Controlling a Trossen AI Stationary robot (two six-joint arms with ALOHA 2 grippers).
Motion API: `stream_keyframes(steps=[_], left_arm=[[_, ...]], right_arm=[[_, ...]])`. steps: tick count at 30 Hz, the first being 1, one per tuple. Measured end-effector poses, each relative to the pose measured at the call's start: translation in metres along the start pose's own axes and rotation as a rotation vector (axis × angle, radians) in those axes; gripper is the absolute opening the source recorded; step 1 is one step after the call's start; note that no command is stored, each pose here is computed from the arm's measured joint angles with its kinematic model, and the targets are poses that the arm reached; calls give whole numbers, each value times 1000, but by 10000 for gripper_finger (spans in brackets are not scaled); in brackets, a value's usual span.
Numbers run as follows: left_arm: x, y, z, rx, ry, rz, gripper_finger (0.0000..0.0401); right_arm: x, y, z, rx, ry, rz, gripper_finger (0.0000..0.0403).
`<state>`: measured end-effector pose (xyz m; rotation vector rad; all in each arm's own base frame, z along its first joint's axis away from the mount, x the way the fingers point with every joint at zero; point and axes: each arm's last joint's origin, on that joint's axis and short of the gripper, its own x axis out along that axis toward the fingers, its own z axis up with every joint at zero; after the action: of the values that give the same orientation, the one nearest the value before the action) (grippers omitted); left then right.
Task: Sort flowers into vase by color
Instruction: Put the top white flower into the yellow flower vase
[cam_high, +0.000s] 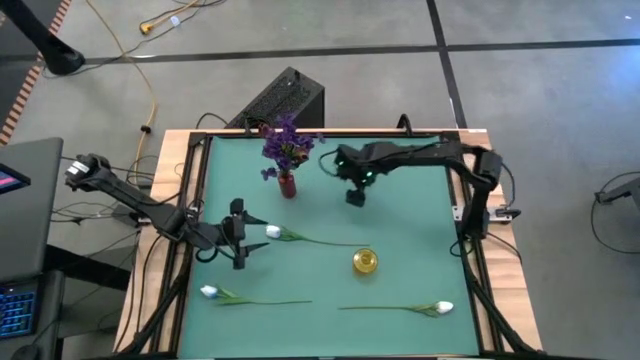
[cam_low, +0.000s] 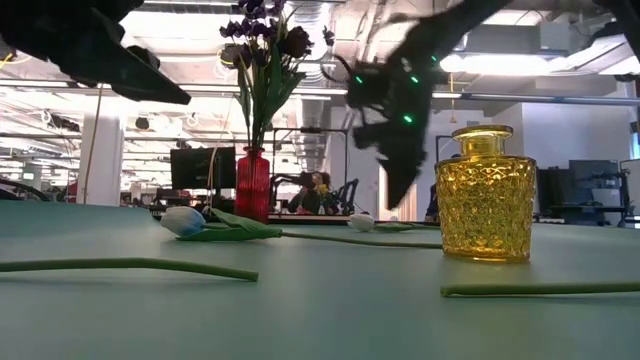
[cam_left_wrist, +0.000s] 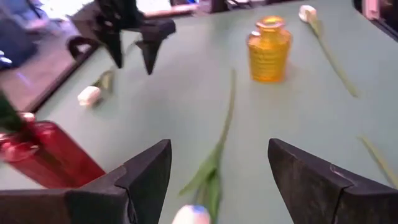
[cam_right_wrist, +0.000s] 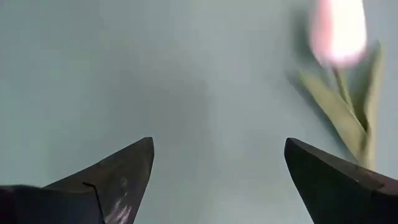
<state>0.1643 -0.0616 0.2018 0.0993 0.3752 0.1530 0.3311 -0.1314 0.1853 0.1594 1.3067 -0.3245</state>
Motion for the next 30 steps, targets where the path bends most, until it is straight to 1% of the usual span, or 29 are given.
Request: stream_keyframes(steps=[4, 8, 13, 16, 20, 25, 27, 30], left_arm=[[3, 4, -4, 12, -58, 68, 257], [7, 12, -4, 11, -128, 112, 257], [12, 25, -3, -4, -126, 177, 257], [15, 31, -3, -5, -120, 182, 257], [17, 37, -3, -14, -114, 215, 257], [18, 42, -3, -8, -108, 240, 257], [19, 43, -3, -5, -107, 245, 257], [19, 44, -3, 7, -103, 253, 255]], right_arm=[[1, -31, -20, -35, -30, -24, 373], [1, -63, -30, -90, -37, -58, 366], [0, -99, -40, -110, -20, -92, 364], [0, -114, -47, -108, -3, -99, 364], [9, -126, -53, -98, -3, -40, 364], [27, -129, -55, -147, 47, -20, 360], [32, -129, -55, -155, 59, -14, 349], [34, -130, -56, -165, 72, -5, 315]])
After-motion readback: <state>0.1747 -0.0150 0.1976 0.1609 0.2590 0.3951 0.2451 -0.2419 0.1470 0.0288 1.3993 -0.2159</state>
